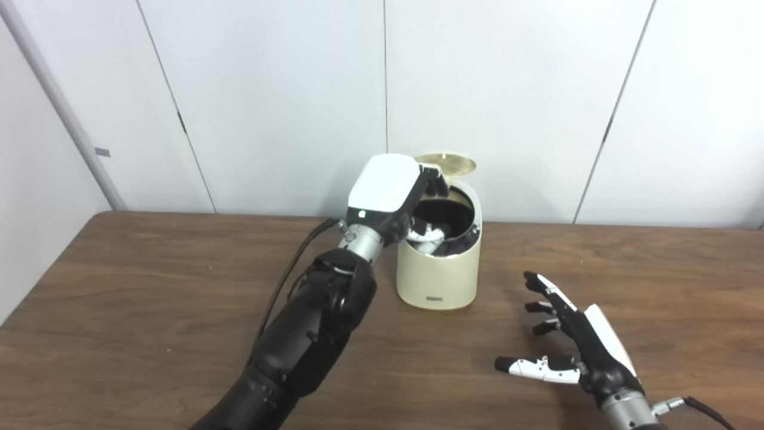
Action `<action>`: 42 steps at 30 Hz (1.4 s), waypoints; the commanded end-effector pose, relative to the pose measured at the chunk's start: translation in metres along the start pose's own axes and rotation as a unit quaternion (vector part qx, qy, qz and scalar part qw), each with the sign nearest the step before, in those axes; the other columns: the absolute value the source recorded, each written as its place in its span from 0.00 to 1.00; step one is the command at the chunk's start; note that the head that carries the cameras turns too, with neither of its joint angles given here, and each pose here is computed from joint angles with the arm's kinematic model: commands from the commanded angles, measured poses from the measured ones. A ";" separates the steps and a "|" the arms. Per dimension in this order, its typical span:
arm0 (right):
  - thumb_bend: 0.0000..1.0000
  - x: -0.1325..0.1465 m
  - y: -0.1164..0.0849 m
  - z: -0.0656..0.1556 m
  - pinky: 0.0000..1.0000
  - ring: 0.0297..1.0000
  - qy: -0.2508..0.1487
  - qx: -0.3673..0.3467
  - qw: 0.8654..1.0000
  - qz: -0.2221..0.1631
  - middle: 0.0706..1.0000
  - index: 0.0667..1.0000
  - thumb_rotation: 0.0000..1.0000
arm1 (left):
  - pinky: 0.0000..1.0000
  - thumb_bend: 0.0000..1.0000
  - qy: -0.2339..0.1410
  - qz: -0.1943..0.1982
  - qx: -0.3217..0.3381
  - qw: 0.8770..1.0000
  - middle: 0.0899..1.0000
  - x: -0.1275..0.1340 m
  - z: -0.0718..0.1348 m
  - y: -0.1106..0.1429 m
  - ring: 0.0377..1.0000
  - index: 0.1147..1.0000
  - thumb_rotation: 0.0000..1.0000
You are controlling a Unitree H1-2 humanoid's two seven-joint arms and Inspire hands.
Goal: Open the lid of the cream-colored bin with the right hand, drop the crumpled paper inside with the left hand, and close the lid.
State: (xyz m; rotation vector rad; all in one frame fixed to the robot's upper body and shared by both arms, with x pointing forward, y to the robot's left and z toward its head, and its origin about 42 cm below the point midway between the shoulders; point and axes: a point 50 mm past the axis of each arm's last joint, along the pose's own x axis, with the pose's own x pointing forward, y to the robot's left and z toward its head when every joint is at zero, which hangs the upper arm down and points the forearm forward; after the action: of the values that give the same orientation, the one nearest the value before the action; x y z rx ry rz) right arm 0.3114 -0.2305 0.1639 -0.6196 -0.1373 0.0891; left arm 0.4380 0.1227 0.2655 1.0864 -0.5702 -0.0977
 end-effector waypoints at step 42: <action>0.80 0.134 -0.109 0.137 0.66 0.83 -0.144 -0.221 0.965 -0.011 0.90 0.89 0.38 | 0.55 0.77 0.140 0.094 -0.304 0.938 0.73 -0.164 -0.042 -0.035 0.66 0.83 0.00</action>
State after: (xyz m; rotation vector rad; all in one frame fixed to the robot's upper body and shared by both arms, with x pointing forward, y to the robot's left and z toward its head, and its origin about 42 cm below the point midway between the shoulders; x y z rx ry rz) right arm 0.4242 -0.2237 0.3190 -1.0114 -0.3750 0.1760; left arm 0.3234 0.1977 0.1489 0.4334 -0.2895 0.0383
